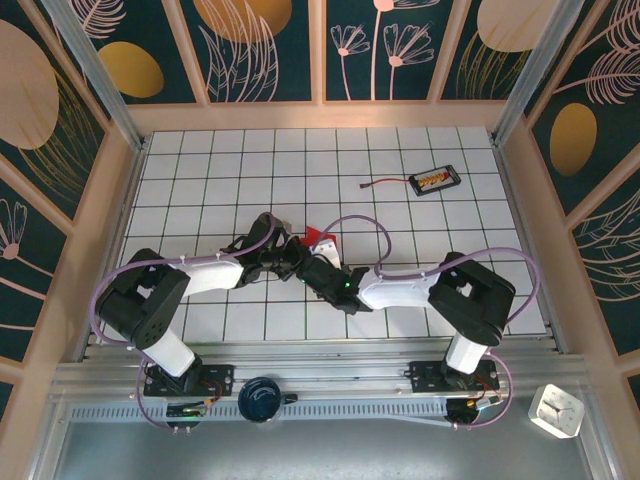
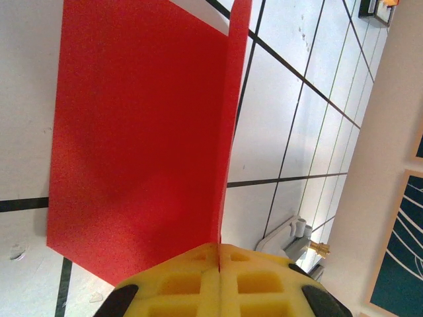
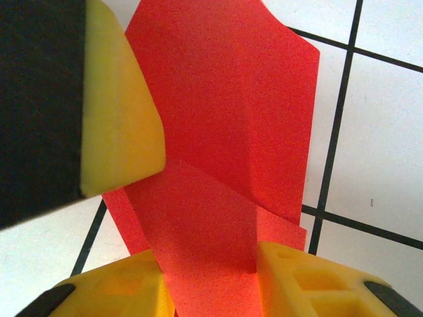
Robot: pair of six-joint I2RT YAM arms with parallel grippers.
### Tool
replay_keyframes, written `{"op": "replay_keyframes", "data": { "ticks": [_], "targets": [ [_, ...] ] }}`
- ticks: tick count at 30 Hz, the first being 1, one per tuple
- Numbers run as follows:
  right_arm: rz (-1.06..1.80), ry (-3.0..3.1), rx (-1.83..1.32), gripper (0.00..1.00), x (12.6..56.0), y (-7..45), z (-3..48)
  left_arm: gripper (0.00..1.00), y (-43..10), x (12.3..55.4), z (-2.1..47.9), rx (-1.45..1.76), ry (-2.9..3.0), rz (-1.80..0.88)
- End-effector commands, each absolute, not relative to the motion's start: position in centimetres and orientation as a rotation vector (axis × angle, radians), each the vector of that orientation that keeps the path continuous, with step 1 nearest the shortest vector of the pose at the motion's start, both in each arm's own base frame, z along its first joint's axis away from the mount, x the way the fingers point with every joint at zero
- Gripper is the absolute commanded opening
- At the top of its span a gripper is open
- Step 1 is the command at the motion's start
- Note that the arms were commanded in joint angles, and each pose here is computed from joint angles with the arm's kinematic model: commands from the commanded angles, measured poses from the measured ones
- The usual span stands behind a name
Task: Fold a paper plane with a square sheet of paper (pick it up from the middle)
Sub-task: Fourth fold the wing at the center of the table.
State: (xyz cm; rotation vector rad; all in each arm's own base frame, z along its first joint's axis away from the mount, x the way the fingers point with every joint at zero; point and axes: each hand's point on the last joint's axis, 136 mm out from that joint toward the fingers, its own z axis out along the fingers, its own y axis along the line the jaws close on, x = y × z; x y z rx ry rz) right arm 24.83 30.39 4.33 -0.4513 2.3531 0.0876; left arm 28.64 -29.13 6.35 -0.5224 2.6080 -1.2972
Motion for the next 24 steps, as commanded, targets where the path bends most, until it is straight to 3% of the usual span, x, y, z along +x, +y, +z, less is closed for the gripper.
{"op": "replay_keyframes", "data": {
  "ticks": [1,24],
  "targets": [
    [0.022,2.329,-0.415,0.34,25.5,30.2,4.6,0.0,-29.5,28.0,5.9,-0.612,2.658,-1.328],
    [-0.044,2.335,-0.388,0.12,25.5,29.0,4.0,0.0,-29.5,27.9,5.6,-0.593,2.665,-1.318]
  ]
}}
